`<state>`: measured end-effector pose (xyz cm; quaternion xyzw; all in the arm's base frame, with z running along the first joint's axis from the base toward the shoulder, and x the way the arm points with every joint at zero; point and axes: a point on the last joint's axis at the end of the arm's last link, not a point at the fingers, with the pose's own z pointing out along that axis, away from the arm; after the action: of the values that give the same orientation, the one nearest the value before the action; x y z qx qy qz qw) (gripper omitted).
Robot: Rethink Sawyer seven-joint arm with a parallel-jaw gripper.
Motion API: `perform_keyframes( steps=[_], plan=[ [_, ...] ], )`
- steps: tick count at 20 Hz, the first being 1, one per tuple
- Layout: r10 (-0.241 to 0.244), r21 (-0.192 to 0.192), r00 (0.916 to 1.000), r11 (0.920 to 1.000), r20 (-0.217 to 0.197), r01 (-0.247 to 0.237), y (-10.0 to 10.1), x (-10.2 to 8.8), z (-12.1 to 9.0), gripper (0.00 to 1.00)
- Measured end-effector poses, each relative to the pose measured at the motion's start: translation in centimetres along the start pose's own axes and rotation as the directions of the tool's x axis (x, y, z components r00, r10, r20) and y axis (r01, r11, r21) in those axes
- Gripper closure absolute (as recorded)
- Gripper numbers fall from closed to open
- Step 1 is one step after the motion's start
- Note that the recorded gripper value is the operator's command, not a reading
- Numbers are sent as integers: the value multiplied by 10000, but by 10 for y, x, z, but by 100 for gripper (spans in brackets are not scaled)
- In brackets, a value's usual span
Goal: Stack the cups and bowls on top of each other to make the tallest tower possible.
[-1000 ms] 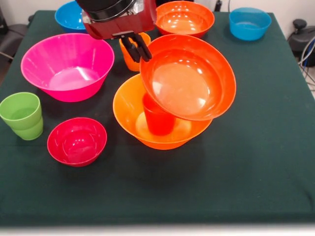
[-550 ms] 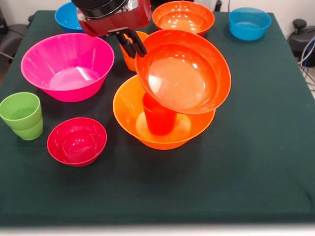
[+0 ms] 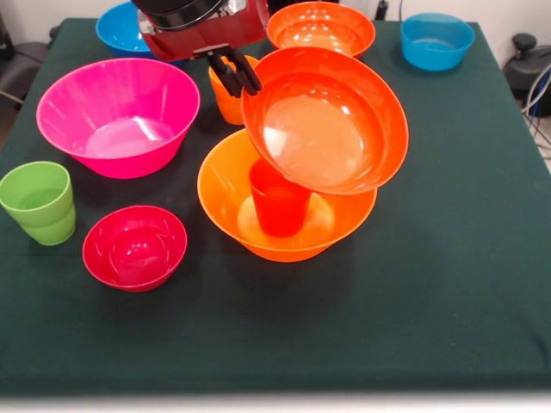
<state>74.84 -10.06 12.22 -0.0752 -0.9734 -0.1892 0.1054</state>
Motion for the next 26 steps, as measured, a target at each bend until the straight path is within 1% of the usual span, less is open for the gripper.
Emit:
perform_keyframes(
  steps=[10, 19, 22, 26],
  plan=[
    [-73, -35, 9999, 10000, 101, 74, 2, -3, -3, 100],
    [-57, -366, 9991, 9993, 410, 72, -6, -9, -18, 100],
    [-54, -545, 9986, 9985, 533, 83, -13, -10, -24, 100],
    [-111, -680, 9978, 9976, 649, 155, -19, -11, -31, 100]
  ],
)
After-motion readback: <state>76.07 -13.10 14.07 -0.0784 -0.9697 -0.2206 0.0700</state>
